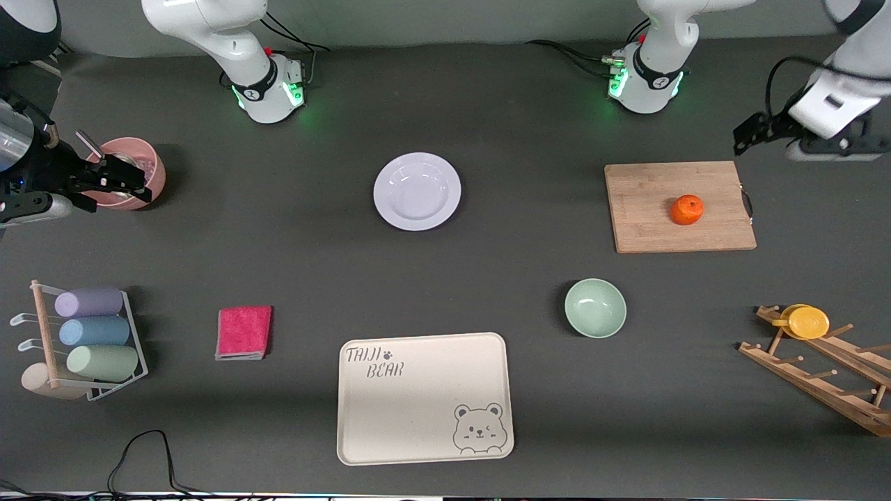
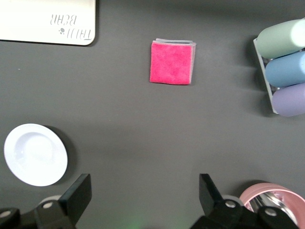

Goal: Place orange and plate with both arms
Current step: 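Reach the left gripper down to the orange and close on it, then lift the orange with the left gripper while the right gripper moves out, then lower the orange onto the plate with the left gripper while the right gripper advances, then open the left gripper to release the orange and raise it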

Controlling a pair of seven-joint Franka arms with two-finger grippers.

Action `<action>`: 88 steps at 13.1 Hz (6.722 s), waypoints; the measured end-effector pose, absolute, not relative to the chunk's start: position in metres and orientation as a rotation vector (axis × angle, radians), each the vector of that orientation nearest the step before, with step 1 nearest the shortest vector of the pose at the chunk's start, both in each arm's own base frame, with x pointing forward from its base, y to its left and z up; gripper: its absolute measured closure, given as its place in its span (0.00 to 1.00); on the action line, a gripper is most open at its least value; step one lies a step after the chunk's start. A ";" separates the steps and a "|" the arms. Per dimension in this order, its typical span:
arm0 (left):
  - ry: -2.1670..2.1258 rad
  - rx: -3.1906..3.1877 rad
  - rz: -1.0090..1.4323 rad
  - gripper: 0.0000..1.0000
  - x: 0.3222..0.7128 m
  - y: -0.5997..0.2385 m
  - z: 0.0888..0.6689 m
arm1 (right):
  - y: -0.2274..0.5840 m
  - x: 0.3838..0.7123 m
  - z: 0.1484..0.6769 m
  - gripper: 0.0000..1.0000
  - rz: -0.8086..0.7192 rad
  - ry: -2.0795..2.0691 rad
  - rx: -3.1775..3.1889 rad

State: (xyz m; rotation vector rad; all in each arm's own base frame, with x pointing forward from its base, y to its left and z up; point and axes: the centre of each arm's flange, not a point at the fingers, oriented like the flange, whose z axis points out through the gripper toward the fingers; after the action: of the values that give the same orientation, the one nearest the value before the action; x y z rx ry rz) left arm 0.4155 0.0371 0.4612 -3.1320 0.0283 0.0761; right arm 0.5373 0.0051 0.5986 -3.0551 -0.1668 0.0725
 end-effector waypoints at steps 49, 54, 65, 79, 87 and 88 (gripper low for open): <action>-0.298 -3.121 -0.010 0.34 0.362 -0.411 0.506 | 0.026 0.618 0.373 0.00 0.163 0.102 -2.380; -0.330 -3.135 -0.072 0.34 0.290 -0.543 0.475 | 0.026 0.618 0.372 0.00 0.162 0.113 -2.361; -0.361 -3.100 -0.045 0.34 0.287 -0.637 0.238 | 0.012 0.574 0.312 0.00 0.109 0.088 -2.190; -0.325 -3.088 -0.087 0.00 0.303 -0.630 0.198 | 0.027 0.485 0.240 0.00 -0.038 0.105 -1.940; -0.338 -3.086 0.073 0.00 0.380 -0.532 0.478 | 0.045 0.414 0.206 0.00 -0.020 0.017 -1.901; -0.333 -3.090 0.103 0.00 0.395 -0.501 0.509 | 0.050 0.403 0.197 0.00 -0.030 -0.006 -1.894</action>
State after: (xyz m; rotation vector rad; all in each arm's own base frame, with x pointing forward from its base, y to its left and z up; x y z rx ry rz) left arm 0.3949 -0.5011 0.5089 -3.0901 -0.3327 0.1028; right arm 0.4027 0.0504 0.1970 -1.8940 -0.0058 -0.0300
